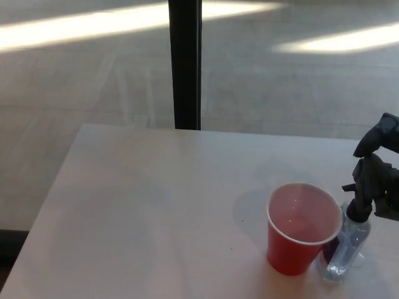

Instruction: The robot uses its right hand fist to press the hand soap kept in the middle of the table to get liquid hand soap out

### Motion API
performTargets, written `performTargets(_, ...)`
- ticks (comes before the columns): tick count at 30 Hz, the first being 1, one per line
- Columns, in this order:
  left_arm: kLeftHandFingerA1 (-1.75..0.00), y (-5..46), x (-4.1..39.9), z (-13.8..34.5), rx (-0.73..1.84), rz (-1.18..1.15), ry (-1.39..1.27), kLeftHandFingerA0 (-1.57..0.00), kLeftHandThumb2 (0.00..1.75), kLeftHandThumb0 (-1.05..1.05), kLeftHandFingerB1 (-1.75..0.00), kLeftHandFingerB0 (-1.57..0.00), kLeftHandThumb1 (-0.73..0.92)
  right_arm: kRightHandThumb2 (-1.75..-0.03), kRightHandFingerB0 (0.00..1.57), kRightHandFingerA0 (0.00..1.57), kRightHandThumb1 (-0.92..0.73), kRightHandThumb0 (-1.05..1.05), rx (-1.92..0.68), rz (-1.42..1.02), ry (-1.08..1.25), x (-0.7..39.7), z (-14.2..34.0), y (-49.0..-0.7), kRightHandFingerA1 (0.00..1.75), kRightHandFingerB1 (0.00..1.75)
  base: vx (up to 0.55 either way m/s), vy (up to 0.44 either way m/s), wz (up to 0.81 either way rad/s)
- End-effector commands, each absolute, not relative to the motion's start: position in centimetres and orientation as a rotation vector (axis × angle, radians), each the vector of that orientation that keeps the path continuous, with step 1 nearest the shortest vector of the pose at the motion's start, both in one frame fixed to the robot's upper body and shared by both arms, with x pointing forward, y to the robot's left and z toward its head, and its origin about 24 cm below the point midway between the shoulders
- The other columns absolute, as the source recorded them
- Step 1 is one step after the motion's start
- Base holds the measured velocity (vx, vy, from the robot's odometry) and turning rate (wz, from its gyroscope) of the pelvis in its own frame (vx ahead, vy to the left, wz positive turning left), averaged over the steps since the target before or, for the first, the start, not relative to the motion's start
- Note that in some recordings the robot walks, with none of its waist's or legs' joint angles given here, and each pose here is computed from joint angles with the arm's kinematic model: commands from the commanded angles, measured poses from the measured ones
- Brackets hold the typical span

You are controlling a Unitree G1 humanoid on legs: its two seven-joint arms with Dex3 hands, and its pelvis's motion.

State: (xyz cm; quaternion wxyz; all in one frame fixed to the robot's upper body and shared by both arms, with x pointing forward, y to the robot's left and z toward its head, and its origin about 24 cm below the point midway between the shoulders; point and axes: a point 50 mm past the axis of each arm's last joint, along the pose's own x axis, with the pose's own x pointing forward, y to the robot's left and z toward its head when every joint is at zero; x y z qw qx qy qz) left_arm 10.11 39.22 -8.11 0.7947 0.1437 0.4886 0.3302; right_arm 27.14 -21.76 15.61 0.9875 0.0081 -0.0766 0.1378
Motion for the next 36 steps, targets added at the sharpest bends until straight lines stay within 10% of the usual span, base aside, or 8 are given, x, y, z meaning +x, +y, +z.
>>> performTargets(1, -0.86, 40.3, 9.1, -7.5, 0.349, 0.735, 1.058, -0.69, 0.98, -0.25, -0.73, -0.45, 0.47, -1.31, 0.67, 0.99, -0.52, -0.22, 0.09, 0.249, -0.108, 27.0, 20.0, -23.6, 1.75, 1.66, 0.0, 0.0, 0.0)
performTargets(12, -0.88, 40.3, 8.9, -7.5, 0.317, 0.751, 1.052, -0.65, 0.94, -0.24, -0.73, -0.4, 0.5, -1.12, 0.6, 0.97, -0.6, -0.24, 0.23, 0.048, -0.32, 24.6, 26.8, -30.3, 1.75, 1.6, 0.0, 0.0, 0.0)
performTargets(13, -0.85, 40.4, 8.9, -7.4, 0.337, 0.741, 1.054, -0.7, 1.0, -0.26, -0.74, -0.47, 0.47, -1.12, 1.04, 1.35, -0.3, -0.41, 0.24, -0.014, -0.346, 24.1, 27.6, -31.4, 1.45, 1.25, 0.0, 0.0, 0.0)
performTargets(15, -0.85, 40.4, 9.0, -7.3, 0.367, 0.727, 1.063, -0.66, 0.91, -0.26, -0.73, -0.43, 0.51, -1.22, 0.97, 1.14, -0.29, -0.36, 0.285, -0.175, -0.405, 22.1, 29.1, -34.7, 1.67, 1.3, 0.0, 0.0, 0.0)
performTargets(16, -0.83, 40.4, 9.0, -7.4, 0.358, 0.737, 1.072, -0.64, 0.9, -0.26, -0.73, -0.44, 0.52, -1.15, 1.04, 1.37, -0.34, -0.38, 0.299, -0.21, -0.424, 21.1, 29.3, -36.3, 1.41, 1.13, 0.0, 0.0, 0.0)
performTargets(24, -0.82, 40.4, 9.0, -7.4, 0.353, 0.739, 1.066, -0.64, 0.98, -0.25, -0.72, -0.44, 0.47, -1.33, 1.04, 1.26, -0.19, -0.49, 0.266, -0.629, -0.333, 15.9, 25.2, -45.2, 1.6, 1.23, 0.0, 0.0, 0.0)
performTargets(27, -0.84, 40.6, 8.7, -7.4, 0.364, 0.745, 1.077, -0.68, 0.97, -0.25, -0.71, -0.43, 0.47, -1.06, 0.86, 1.46, -0.32, -0.56, 0.215, -0.817, -0.251, 13.6, 22.1, -47.8, 1.47, 0.98, 0.0, 0.0, 0.0)
performTargets(36, -0.84, 40.5, 8.4, -7.5, 0.341, 0.753, 1.073, -0.64, 0.9, -0.24, -0.71, -0.42, 0.52, -1.06, 0.45, 1.02, -0.54, -0.57, 0.347, -1.379, 0.019, 6.6, 11.2, -50.9, 1.57, 1.08, 0.0, 0.0, 0.0)
